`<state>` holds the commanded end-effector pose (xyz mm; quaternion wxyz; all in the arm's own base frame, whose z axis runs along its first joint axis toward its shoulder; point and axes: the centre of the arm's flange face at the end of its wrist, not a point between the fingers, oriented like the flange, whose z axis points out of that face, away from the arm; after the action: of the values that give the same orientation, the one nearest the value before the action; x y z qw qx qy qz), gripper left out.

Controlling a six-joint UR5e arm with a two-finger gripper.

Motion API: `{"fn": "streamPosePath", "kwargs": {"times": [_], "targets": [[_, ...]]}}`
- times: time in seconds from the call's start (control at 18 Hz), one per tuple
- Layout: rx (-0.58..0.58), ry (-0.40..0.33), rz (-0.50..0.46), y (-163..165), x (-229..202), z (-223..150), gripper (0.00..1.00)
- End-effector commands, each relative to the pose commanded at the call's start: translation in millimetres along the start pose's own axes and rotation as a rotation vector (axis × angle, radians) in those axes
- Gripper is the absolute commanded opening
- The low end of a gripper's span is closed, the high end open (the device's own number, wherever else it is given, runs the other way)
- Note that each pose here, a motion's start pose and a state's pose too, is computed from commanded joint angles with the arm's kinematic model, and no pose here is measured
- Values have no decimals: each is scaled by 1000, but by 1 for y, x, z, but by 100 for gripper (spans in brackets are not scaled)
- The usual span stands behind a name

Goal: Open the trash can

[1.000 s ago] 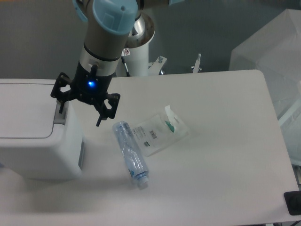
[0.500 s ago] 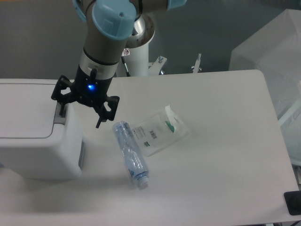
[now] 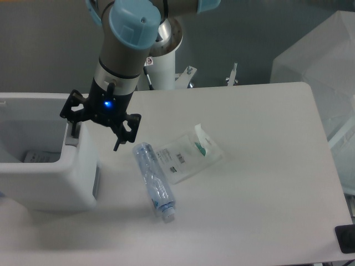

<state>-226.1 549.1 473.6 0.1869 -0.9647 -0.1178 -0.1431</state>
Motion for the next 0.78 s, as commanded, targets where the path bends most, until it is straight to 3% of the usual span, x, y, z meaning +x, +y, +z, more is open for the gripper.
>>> {"fn": "streamPosePath", "kwargs": {"times": [0.33,0.5,0.78], "targets": [[88,-49,35,-15,-9,-31,100],[155,-120,17,-13,-52,-51,100],[157,-185,48,20,-143,-77,100]]}}
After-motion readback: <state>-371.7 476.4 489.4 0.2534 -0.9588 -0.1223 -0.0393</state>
